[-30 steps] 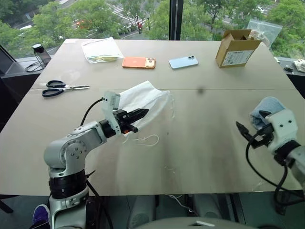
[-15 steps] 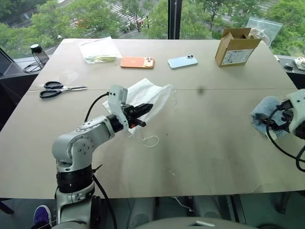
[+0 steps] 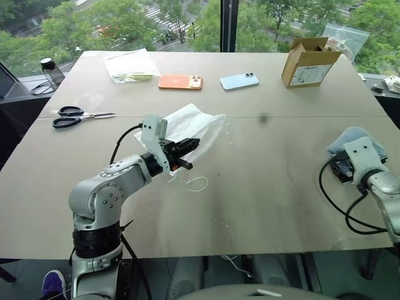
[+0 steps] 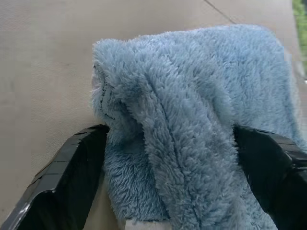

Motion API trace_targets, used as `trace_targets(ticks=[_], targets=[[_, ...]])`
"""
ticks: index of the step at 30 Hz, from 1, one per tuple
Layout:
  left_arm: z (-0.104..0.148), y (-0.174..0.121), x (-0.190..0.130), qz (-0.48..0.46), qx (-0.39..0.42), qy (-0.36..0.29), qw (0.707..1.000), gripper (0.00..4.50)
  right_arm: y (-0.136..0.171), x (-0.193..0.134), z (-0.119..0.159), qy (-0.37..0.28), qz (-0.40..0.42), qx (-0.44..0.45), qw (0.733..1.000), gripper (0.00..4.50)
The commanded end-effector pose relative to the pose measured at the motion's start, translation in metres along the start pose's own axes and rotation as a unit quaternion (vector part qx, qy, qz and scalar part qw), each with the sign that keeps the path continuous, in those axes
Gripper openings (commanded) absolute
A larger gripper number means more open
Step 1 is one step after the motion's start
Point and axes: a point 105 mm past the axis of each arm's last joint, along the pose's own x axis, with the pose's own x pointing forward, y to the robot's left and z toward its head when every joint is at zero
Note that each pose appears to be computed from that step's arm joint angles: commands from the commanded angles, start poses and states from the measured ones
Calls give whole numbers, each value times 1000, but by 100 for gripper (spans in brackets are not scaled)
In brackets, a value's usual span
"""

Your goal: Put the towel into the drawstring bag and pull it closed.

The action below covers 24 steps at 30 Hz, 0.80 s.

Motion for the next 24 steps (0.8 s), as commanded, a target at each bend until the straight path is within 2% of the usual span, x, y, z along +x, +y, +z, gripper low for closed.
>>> trace_targets(ticks=[1,4,5,7,9,11,14,16,20,24], targets=[[12,-6,2,-11,32,-16,999,0,-5,12,-17,44,-40,1,998,425],[14,-8,5,-16,48,-13,999,0,-2,21,-25,60,-38,-7,997,333],[14,-10,6,-19,52,-11,998,0,0,23,-27,61,-31,-14,998,278],[13,-12,8,-24,59,-7,998,0,1,24,-25,50,-16,-32,998,198],[14,-13,10,-28,63,-5,998,0,3,23,-19,27,-1,-40,999,96],[14,-13,11,-29,64,-3,998,0,6,22,-8,-7,15,-46,999,13],[13,-13,17,-30,65,6,997,0,25,3,38,-137,70,-73,985,3],[11,-13,21,-30,67,19,997,0,34,-12,60,-199,85,-80,973,3],[6,-16,33,-37,68,42,996,0,62,-49,100,-305,115,-90,941,3],[-4,-10,48,-17,67,80,994,0,92,-80,125,-376,145,-115,908,3]])
